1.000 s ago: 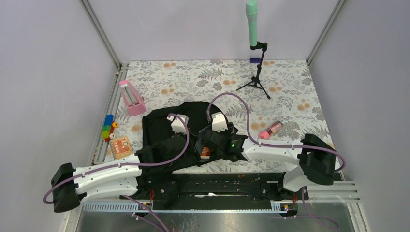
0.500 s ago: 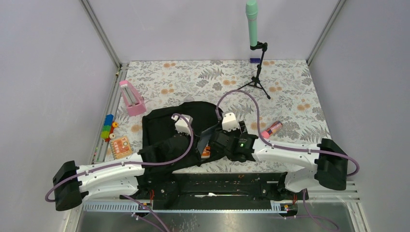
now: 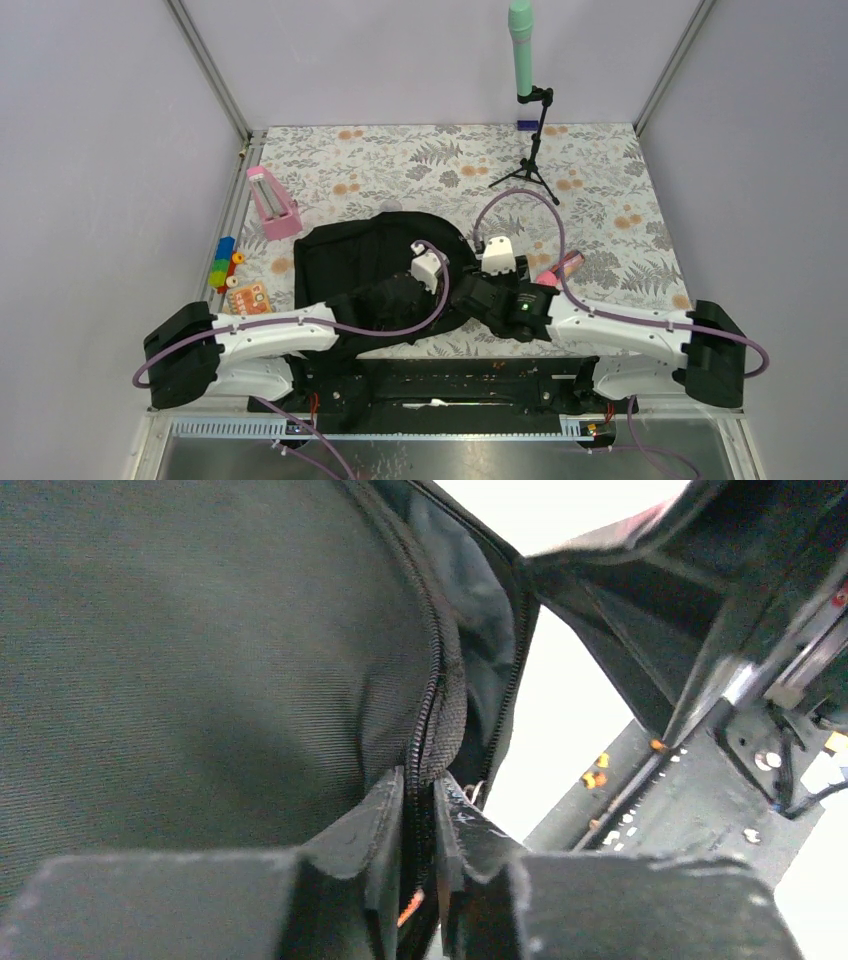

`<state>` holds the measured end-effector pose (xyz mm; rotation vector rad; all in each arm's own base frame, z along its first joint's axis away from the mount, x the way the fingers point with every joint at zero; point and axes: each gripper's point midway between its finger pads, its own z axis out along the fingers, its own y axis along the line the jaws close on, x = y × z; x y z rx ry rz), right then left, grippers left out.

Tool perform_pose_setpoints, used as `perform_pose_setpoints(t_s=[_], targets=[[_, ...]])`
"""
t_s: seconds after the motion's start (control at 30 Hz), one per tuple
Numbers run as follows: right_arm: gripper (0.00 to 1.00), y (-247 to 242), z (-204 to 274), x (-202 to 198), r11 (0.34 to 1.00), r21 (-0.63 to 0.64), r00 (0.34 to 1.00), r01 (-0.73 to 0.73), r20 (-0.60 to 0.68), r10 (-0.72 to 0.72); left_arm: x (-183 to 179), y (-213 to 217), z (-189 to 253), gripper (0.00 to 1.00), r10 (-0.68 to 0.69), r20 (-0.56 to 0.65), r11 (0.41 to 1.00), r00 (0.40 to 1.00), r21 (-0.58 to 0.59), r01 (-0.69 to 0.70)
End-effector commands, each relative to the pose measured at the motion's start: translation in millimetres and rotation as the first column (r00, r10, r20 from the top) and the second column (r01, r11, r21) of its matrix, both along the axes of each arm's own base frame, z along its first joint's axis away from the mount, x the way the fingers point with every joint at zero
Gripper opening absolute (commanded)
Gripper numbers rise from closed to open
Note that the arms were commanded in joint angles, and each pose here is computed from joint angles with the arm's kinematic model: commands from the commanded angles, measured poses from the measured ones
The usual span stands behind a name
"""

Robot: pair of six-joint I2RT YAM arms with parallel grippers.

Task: Pack the student bag
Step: Adjust the student bag at the center of the board, then zip the student bag at the center of the board.

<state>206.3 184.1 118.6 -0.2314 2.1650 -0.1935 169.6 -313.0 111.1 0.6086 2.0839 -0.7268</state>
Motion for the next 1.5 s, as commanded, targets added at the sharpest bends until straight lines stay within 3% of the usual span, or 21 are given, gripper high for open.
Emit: perform_pose_setpoints(t_s=[0.0, 0.13, 0.3, 0.53, 0.77, 1.1, 1.47], targets=[[0.82, 3.3, 21.5, 4.6, 0.982, 0.187, 1.000, -0.006, 0.008, 0.004, -15.3, -28.2, 23.0, 0.29, -0.130, 0.001, 0.989, 0.992, -0.074, 0.130], [0.88, 22.9, 27.1, 4.9, 0.918, 0.381, 0.988, -0.114, -0.055, 0.145, -17.1, -29.7, 51.4, 0.69, -0.136, 0.042, 0.978, 0.990, -0.157, 0.141], [0.90, 33.2, 40.8, 21.4, 0.864, 0.459, 0.966, -0.206, -0.045, 0.255, -8.1, -15.0, 89.6, 0.93, -0.085, 0.084, 0.970, 0.993, -0.220, 0.102], [0.85, 57.1, 52.4, 60.5, 0.820, 0.488, 0.938, -0.299, -0.007, 0.346, 42.8, 16.4, 112.6, 0.98, 0.113, -0.001, 0.962, 0.994, -0.249, -0.109], [0.69, 71.9, 41.8, 87.7, 0.832, 0.473, 0.938, -0.290, -0.033, 0.345, 102.9, 23.4, 106.2, 0.98, 0.253, -0.087, 0.934, 0.964, -0.238, -0.267], [0.45, 69.0, 32.6, 101.0, 0.860, 0.432, 0.946, -0.273, -0.045, 0.322, 149.5, 1.5, 83.2, 0.96, 0.303, -0.171, 0.906, 0.937, -0.252, -0.339], [0.40, 66.0, 32.8, 106.8, 0.874, 0.396, 0.947, -0.282, -0.034, 0.320, 173.3, -13.8, 70.8, 0.96, 0.330, -0.194, 0.896, 0.924, -0.244, -0.371]])
